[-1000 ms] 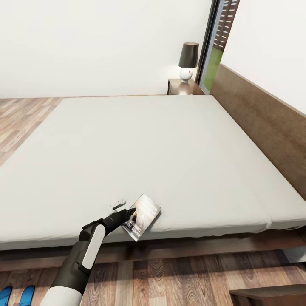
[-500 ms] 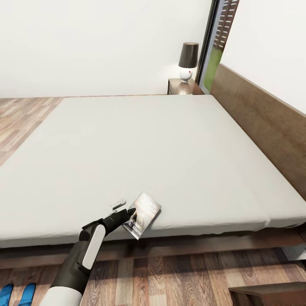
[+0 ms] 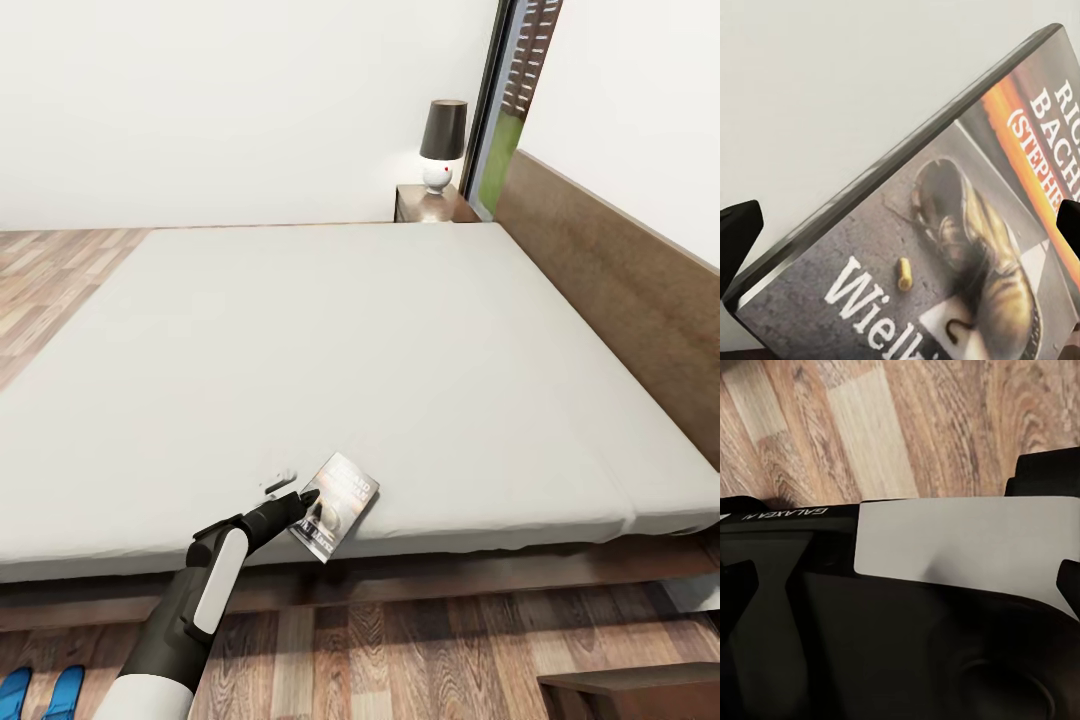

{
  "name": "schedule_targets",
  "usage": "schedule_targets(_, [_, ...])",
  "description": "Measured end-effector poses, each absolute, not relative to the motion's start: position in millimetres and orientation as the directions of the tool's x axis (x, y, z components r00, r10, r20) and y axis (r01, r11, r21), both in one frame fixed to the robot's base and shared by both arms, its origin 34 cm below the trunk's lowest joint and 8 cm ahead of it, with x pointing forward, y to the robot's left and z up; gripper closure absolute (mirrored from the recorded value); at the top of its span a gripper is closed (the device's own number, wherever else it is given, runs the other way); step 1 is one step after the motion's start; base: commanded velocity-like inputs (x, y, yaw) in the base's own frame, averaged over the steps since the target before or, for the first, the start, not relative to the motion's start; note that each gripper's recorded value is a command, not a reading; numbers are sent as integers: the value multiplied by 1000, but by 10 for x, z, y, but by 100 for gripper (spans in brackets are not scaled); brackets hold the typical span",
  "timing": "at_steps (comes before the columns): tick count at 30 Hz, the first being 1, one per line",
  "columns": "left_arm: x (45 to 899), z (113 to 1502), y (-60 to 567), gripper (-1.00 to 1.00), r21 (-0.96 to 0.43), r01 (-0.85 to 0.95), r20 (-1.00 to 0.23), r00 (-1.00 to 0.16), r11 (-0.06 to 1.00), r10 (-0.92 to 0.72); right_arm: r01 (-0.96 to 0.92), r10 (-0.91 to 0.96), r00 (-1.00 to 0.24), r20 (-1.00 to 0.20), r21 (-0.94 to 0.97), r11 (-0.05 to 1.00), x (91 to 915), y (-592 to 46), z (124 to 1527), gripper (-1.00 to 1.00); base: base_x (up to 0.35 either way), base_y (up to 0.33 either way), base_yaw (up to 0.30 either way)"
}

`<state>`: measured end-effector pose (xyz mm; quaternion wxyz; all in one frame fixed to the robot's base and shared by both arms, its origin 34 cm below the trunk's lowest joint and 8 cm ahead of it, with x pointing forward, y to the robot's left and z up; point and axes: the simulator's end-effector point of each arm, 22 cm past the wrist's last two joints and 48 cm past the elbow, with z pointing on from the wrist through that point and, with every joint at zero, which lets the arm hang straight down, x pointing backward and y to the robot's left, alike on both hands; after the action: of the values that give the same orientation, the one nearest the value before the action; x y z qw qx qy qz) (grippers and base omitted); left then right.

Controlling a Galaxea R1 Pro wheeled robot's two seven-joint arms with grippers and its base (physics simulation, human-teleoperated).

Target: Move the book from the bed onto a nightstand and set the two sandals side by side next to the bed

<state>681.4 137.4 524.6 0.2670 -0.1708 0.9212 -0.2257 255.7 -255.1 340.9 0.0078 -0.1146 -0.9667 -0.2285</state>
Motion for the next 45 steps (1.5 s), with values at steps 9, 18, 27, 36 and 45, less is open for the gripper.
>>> schedule_targets(9, [6813,5247,1374,-100,-507,-194,-415,-799,840,-435,225,218,-974,67,440,869,2557,-2551,3409,-100,0,0,0])
schedule_targets(18, [6813,5246,1375,-100,-507,-194,-415,-799,840,-435,225,218,-974,67,440,869,2557,-2551,3409,-100,0,0,0])
schedule_targets(27, [6817,5350,1381,-100,-502,-196,-413,-802,843,-432,225,218,-974,68,440,869,2568,-2551,3525,-100,0,0,0])
schedule_targets(36, [6837,5521,1381,-100,-502,-196,-413,-802,843,-432,226,218,-974,68,440,869,2588,-2551,3696,-100,0,0,0])
schedule_targets(45, [6852,5686,1381,-100,-502,-196,-413,-802,843,-432,226,218,-974,68,440,869,2604,-2551,3863,-100,0,0,0])
